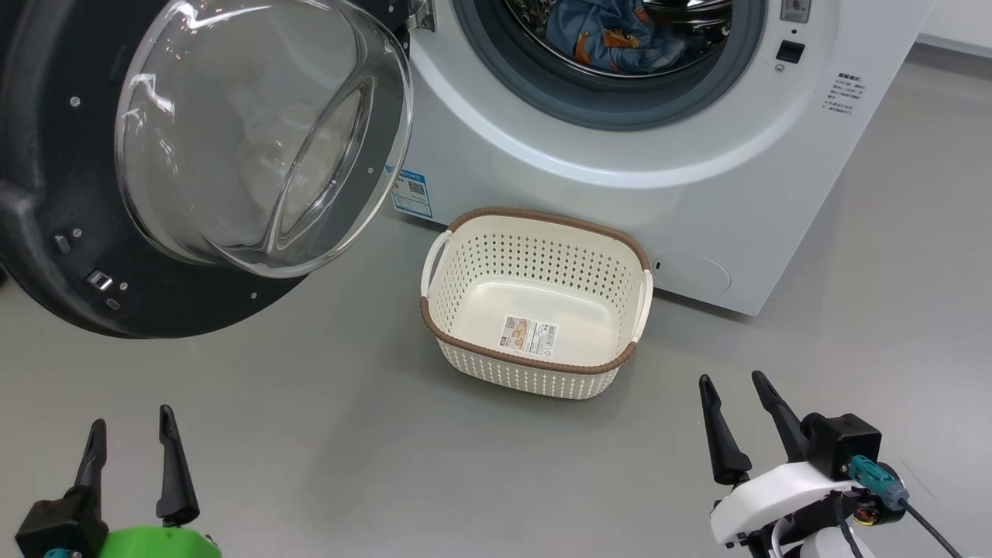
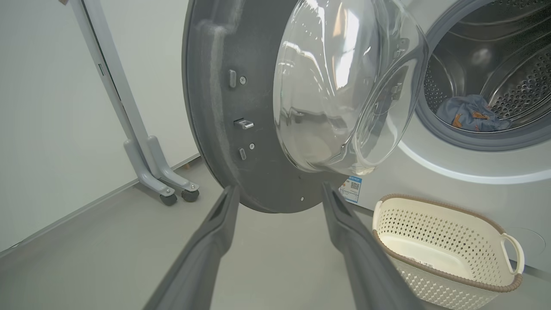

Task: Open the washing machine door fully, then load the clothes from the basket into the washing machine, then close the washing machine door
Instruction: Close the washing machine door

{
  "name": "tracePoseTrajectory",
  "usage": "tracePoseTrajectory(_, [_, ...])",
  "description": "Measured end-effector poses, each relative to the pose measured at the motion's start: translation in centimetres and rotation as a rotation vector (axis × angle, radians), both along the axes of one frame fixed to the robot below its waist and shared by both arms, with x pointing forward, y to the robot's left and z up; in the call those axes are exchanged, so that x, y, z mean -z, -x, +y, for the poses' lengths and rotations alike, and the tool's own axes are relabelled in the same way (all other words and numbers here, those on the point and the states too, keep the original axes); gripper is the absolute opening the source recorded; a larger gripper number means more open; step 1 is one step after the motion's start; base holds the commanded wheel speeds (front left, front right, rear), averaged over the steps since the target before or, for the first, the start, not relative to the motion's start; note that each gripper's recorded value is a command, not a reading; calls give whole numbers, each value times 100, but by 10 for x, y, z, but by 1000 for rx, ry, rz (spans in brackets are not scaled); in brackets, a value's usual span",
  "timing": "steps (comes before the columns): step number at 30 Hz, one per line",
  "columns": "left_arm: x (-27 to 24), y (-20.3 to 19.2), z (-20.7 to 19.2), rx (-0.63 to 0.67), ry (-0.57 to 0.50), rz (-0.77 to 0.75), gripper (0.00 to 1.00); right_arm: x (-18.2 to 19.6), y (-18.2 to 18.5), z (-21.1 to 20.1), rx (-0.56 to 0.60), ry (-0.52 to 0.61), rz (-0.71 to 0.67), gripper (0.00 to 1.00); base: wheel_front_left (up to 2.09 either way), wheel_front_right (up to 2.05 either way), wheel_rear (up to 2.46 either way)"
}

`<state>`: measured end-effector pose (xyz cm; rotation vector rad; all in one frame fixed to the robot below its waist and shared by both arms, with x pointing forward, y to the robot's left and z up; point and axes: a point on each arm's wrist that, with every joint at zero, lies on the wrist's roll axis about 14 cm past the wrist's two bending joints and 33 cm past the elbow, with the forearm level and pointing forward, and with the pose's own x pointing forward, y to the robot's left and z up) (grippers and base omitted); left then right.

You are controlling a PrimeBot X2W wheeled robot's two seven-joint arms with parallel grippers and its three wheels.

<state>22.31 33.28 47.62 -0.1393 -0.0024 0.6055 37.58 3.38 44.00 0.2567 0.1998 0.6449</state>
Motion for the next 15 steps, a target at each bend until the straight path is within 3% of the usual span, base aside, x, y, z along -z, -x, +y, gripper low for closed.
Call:
tracePoseTrajectory(2, [0, 0, 0, -2, 5, -2, 100, 0, 0, 0, 0, 1, 1, 100, 0, 0, 0])
tracePoseTrajectory(3, [1, 1, 0, -3, 8, -4, 90, 0, 0, 0, 0, 1, 1, 100, 0, 0, 0])
tracePoseTrajectory(5, [0, 1, 0, -4, 11, -7, 6, 0, 0, 0, 0, 2, 0, 100, 0, 0, 0])
tracePoseTrajectory(6, [0, 1, 1, -7, 17, -13, 0, 0, 0, 0, 0, 2, -1, 100, 0, 0, 0])
tracePoseTrajectory(15, [-6, 9, 14, -61, 45, -59, 0, -1, 1, 0, -1, 3, -4, 100, 0, 0, 0])
